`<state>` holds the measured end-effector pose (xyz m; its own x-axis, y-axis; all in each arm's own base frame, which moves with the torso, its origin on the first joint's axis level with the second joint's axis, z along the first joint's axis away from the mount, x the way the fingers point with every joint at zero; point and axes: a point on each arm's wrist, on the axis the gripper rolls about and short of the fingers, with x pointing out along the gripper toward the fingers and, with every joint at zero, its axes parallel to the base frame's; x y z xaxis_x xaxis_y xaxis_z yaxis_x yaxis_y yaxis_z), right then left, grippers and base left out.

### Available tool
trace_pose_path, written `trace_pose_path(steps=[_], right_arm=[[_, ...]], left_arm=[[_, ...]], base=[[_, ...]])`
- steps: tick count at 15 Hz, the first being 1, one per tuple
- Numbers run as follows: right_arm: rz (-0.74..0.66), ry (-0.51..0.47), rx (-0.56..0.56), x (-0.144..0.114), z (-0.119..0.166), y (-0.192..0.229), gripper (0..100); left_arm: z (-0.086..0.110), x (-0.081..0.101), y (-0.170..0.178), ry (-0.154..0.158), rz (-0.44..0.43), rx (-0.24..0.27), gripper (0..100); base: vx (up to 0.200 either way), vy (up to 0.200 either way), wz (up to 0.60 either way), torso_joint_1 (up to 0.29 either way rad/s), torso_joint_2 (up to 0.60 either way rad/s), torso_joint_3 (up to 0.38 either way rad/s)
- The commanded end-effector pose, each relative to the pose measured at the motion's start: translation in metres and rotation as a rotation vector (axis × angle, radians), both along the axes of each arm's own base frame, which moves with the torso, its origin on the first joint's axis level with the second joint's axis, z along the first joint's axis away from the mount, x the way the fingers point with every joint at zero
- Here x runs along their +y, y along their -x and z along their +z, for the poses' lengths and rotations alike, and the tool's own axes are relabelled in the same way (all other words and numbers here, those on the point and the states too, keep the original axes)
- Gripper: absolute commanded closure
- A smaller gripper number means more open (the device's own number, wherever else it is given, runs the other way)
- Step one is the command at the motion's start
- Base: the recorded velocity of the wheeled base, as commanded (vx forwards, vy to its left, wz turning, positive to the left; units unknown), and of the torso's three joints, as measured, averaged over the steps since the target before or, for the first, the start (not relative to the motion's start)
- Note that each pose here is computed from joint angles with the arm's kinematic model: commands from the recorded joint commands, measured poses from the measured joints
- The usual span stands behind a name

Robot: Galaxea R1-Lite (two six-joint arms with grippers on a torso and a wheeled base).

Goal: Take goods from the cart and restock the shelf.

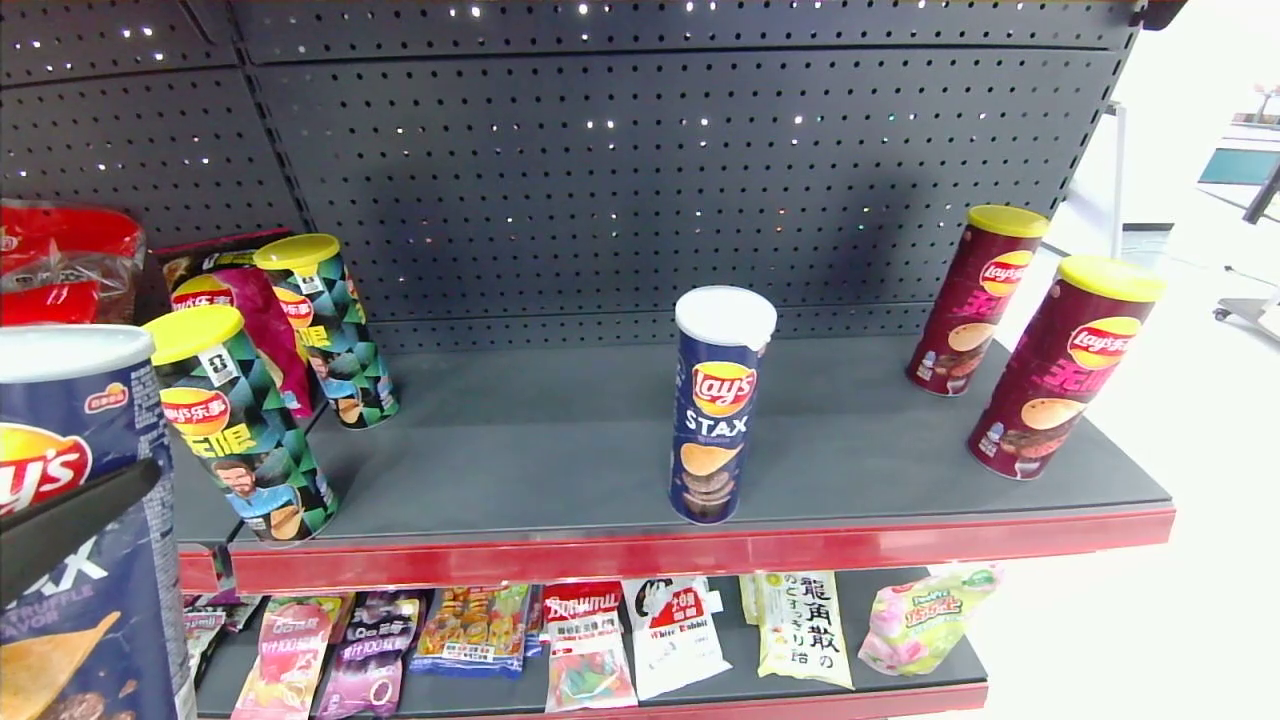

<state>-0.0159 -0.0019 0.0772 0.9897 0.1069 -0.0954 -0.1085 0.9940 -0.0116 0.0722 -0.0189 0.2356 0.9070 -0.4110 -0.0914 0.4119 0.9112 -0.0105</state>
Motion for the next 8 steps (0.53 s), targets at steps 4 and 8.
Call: trace_pose_path(steps=[4, 8], right_arm=[[0.0, 0.0, 0.007, 0.0, -0.0002, -0.0005, 0], [0.0, 0.0, 0.007, 0.0, -0.0002, -0.0005, 0]], left_arm=[[0.0002, 0.0, 0.0, 0.0, 0.0, -0.002, 100], [-0.0001, 0.0001, 0.0003, -0.004, -0.001, -0.004, 100]], base=[[0.0, 0.0, 0.0, 0.0, 0.0, 0.0], [0.0, 0.0, 0.0, 0.0, 0.0, 0.0]])
